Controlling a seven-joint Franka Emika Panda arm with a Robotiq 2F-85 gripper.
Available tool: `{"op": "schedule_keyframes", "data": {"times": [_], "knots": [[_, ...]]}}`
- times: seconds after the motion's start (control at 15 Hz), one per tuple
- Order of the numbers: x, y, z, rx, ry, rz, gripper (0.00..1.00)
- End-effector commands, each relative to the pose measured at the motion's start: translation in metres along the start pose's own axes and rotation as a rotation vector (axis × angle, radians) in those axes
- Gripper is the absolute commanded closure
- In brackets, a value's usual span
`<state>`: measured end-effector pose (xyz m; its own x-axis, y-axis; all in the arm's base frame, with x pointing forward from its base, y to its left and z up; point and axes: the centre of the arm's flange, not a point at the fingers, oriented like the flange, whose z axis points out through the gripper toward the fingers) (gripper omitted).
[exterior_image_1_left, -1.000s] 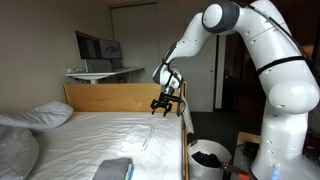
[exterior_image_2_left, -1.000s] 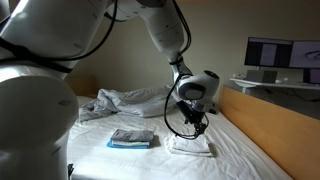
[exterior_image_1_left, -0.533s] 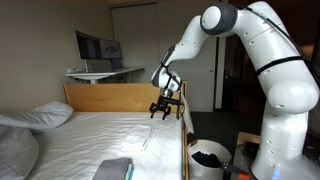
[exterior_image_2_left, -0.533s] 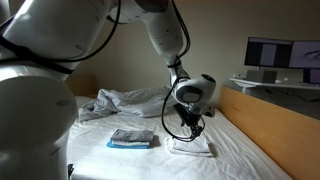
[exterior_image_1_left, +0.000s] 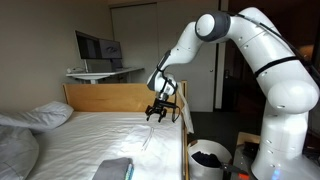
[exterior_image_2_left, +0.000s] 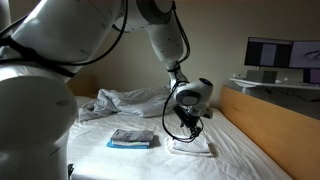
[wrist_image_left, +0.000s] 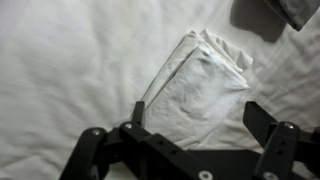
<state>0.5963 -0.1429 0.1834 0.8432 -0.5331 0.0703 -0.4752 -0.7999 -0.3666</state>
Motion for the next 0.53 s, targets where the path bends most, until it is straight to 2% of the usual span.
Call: {"op": "schedule_keyframes", "data": {"times": [0.0, 0.47], "knots": [[0.019, 0.003, 0.024, -0.027, 0.025, 0.016, 0.00], [0.043, 0.010, 0.060, -0.063, 0.026, 0.032, 0.00]]}}
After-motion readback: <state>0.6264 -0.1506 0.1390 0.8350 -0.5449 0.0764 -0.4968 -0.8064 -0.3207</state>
